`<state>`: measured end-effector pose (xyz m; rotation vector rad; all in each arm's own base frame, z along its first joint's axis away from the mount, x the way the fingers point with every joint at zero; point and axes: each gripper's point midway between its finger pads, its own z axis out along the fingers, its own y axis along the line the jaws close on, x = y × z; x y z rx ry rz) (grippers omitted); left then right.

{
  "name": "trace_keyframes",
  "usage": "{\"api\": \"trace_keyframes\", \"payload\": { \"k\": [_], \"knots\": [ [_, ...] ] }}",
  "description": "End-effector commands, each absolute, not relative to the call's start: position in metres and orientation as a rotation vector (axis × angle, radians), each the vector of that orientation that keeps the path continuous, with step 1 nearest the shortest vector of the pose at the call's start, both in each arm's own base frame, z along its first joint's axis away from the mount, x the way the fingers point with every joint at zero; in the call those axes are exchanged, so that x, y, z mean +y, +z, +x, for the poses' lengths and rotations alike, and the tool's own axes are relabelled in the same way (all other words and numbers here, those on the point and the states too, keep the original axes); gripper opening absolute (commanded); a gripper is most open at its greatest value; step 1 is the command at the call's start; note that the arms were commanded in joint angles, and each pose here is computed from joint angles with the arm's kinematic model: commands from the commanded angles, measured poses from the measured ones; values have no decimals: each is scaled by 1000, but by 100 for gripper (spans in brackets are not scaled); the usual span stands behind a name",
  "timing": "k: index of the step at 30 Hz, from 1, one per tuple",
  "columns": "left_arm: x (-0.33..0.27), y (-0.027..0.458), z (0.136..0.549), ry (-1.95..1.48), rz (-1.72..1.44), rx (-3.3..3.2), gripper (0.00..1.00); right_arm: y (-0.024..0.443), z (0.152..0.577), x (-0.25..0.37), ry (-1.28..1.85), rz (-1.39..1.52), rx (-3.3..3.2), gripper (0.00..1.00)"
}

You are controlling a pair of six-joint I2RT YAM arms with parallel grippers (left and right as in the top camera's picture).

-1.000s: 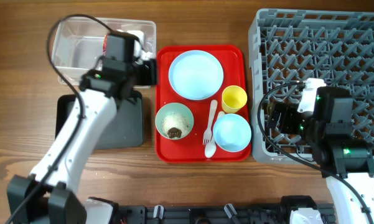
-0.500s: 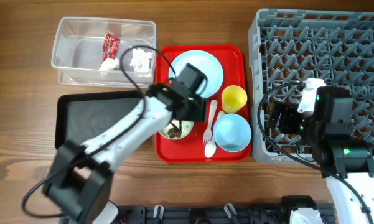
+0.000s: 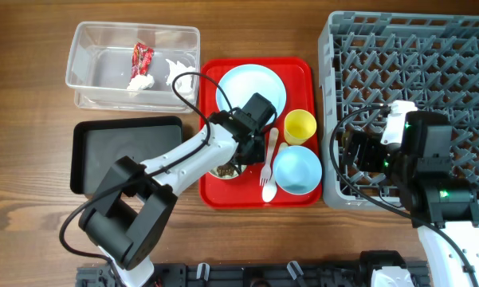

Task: Sort waste into correct bins and load items into the dishwasher rack
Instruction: 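Grasp the green bowl with rice using the left gripper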

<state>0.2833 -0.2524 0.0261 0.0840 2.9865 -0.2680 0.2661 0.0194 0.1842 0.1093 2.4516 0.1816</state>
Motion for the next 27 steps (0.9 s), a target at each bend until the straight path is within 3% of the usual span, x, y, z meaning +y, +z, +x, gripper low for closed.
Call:
{"api": "trace_keyframes", "payload": {
  "k": [1,19,27],
  "knots": [
    [-254,21,279,-275,84,3004,4,193,270,19,173,105,2430,100],
    [-237,108,277,-396,59,2865,4,194,270,19,172,105,2429,100],
    [-164,142,300,-390,-195,2806,4,194,270,19,172,105,2429,100]
  ]
}}
